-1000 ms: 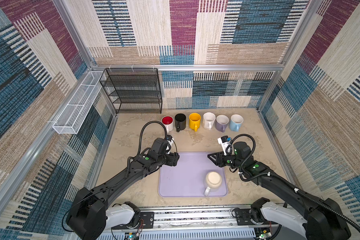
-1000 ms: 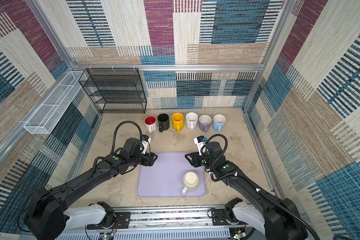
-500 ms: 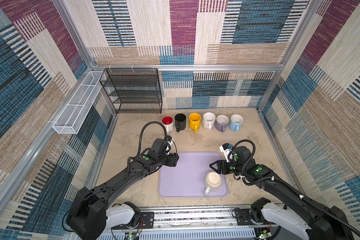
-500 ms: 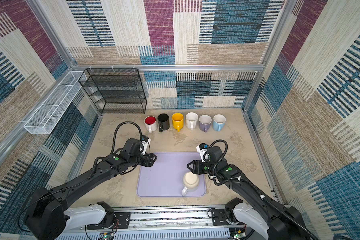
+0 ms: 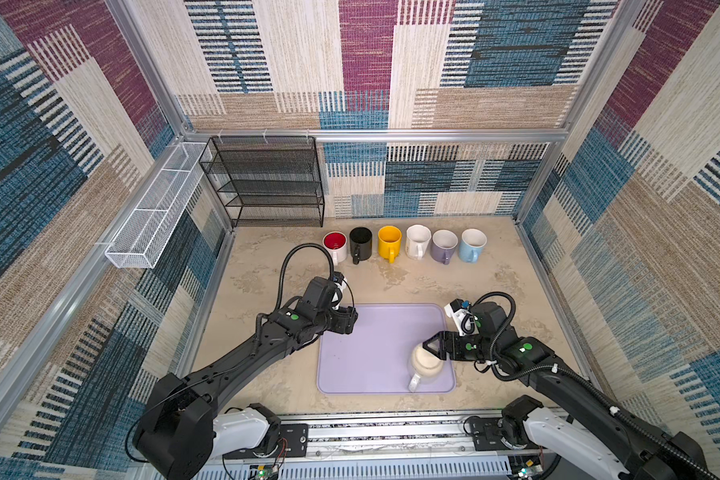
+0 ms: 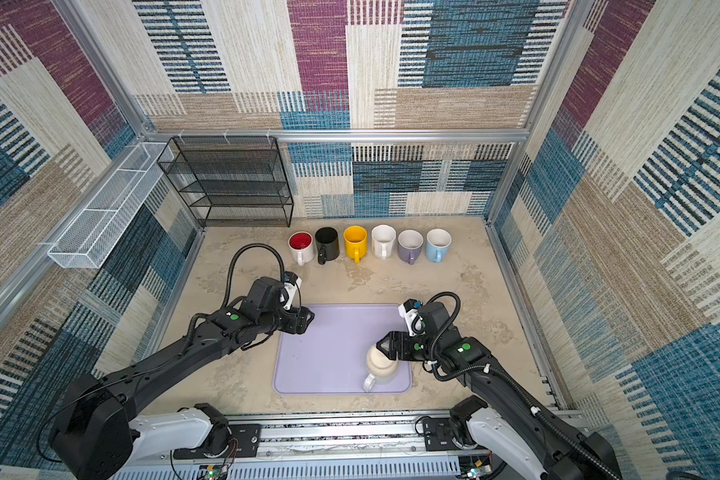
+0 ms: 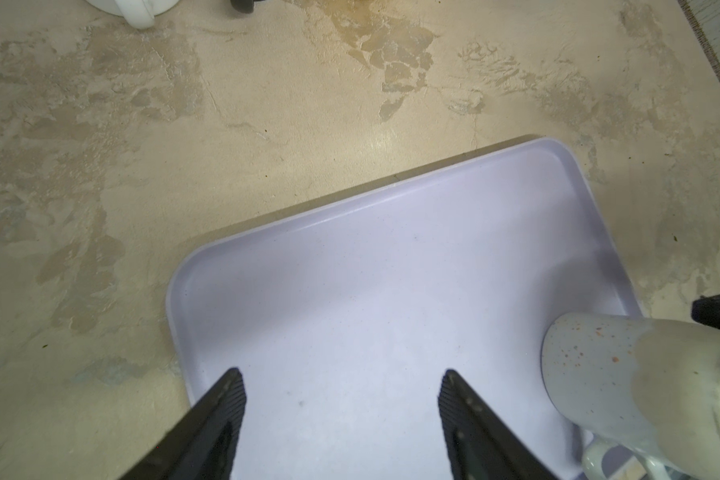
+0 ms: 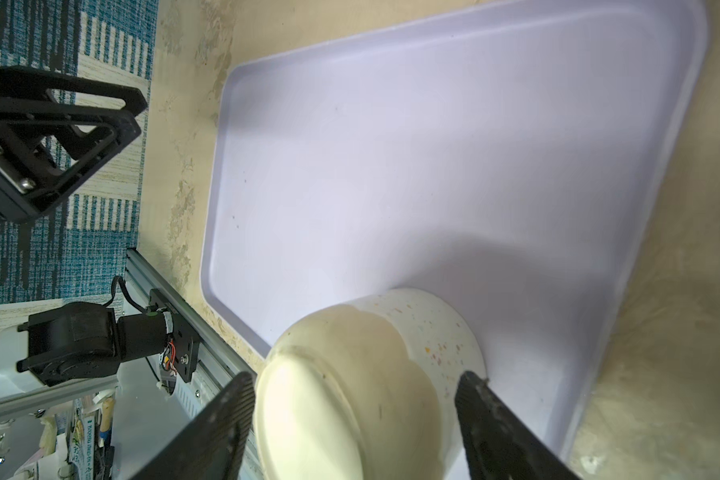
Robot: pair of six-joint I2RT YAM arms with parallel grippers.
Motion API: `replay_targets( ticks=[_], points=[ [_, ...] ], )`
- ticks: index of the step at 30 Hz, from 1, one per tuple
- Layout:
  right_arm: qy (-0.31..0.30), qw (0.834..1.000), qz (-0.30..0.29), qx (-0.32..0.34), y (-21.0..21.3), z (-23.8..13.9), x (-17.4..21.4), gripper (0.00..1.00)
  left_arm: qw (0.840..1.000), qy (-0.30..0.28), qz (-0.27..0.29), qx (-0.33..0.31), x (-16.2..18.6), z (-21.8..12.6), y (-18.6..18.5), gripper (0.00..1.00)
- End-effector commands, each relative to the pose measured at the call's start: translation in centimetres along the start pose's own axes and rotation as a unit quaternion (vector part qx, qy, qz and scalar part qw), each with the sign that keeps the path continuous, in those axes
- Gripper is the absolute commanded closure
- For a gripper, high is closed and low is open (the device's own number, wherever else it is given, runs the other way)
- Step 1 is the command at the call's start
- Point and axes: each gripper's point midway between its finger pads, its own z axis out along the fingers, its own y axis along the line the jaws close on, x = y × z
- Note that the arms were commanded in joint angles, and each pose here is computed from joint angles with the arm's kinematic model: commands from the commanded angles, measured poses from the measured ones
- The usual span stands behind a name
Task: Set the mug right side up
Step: 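Move the left gripper over the tray while the right gripper lowers onto the cream mug, then close the right gripper on the upside-down cream mug's base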
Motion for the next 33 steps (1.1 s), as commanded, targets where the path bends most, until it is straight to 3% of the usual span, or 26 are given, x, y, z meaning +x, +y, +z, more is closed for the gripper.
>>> replay_targets(
  ticks=[1, 12, 33],
  points=[
    [0.019, 1.000, 0.018, -0.003, 0.0, -0.1, 1.0, 0.17, 1.000, 0.001, -0.006, -0.002, 0.0, 0.0, 0.1, 0.25],
    [0.057, 0.997, 0.041, 0.013, -0.3, -1.6, 3.3, 0.16, 1.000, -0.002, -0.007, -0.003, -0.2, -0.2, 0.0, 0.25],
    [0.079, 0.991, 0.033, -0.106, 3.4, -0.5, 3.2, 0.16, 1.000, -0.003, 0.020, 0.012, -0.5, -1.3, -1.0, 0.26]
  ],
)
